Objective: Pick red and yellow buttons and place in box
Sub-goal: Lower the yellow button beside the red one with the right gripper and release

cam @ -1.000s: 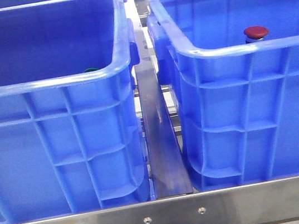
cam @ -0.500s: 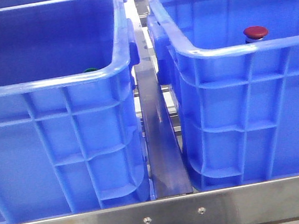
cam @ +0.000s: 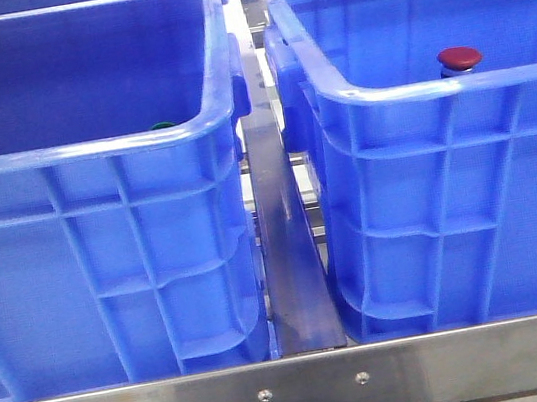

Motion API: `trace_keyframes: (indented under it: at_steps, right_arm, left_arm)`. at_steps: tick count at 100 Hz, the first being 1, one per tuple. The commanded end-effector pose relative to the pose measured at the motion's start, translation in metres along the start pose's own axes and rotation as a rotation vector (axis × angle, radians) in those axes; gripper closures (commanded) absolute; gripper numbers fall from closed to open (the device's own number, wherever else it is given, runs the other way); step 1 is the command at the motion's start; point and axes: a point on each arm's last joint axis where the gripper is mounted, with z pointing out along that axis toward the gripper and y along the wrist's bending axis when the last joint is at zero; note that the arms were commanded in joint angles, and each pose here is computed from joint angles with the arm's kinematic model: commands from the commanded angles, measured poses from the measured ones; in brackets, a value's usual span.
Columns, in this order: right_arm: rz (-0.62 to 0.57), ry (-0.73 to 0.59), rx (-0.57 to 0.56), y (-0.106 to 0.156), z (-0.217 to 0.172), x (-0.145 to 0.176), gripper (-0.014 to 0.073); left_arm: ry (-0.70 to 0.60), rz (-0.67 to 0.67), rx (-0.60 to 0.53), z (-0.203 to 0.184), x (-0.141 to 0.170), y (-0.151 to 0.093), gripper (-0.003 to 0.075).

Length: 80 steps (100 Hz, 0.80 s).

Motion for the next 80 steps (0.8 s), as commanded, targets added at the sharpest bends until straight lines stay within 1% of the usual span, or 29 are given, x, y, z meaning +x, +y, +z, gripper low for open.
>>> trace_keyframes:
  at_steps: [1, 18, 30, 44, 50, 55, 64, 72, 80]
  right_arm:
    - [-0.034, -0.112, -0.062, 0.016, -0.002, -0.018, 0.0463]
    - [-0.121, -0.164, -0.015, 0.020, -0.001, -0.032, 0.0463]
    - [-0.193, -0.229, 0.054, 0.020, -0.007, -0.046, 0.0463]
    - [-0.273, -0.319, 0.177, 0.014, -0.023, -0.060, 0.0463]
    - [-0.316, -0.354, 0.233, 0.011, -0.031, -0.065, 0.0463]
    - [-0.350, -0.377, 0.276, 0.008, -0.037, -0.068, 0.0463]
    - [-0.401, -0.414, 0.356, 0.003, -0.047, -0.074, 0.0463]
    - [-0.438, -0.440, 0.441, -0.003, -0.054, -0.078, 0.0463]
    - [-0.477, -0.456, 0.550, -0.010, -0.060, -0.082, 0.0463]
  left_arm:
    - [-0.095, -0.043, -0.011, -0.013, -0.014, 0.010, 0.0141]
    - [-0.057, -0.128, -0.092, -0.011, -0.010, 0.033, 0.0142]
    - [-0.058, -0.189, -0.157, -0.016, -0.005, 0.054, 0.0143]
    - [-0.080, -0.254, -0.253, -0.033, 0.006, 0.081, 0.0143]
    - [-0.094, -0.309, -0.321, -0.043, 0.014, 0.097, 0.0143]
    - [-0.103, -0.343, -0.362, -0.051, 0.022, 0.107, 0.0143]
    - [-0.131, -0.421, -0.472, -0.072, 0.040, 0.127, 0.0143]
    - [-0.141, -0.467, -0.556, -0.088, 0.057, 0.137, 0.0145]
    - [-0.159, -0.510, -0.641, -0.105, 0.074, 0.143, 0.0160]
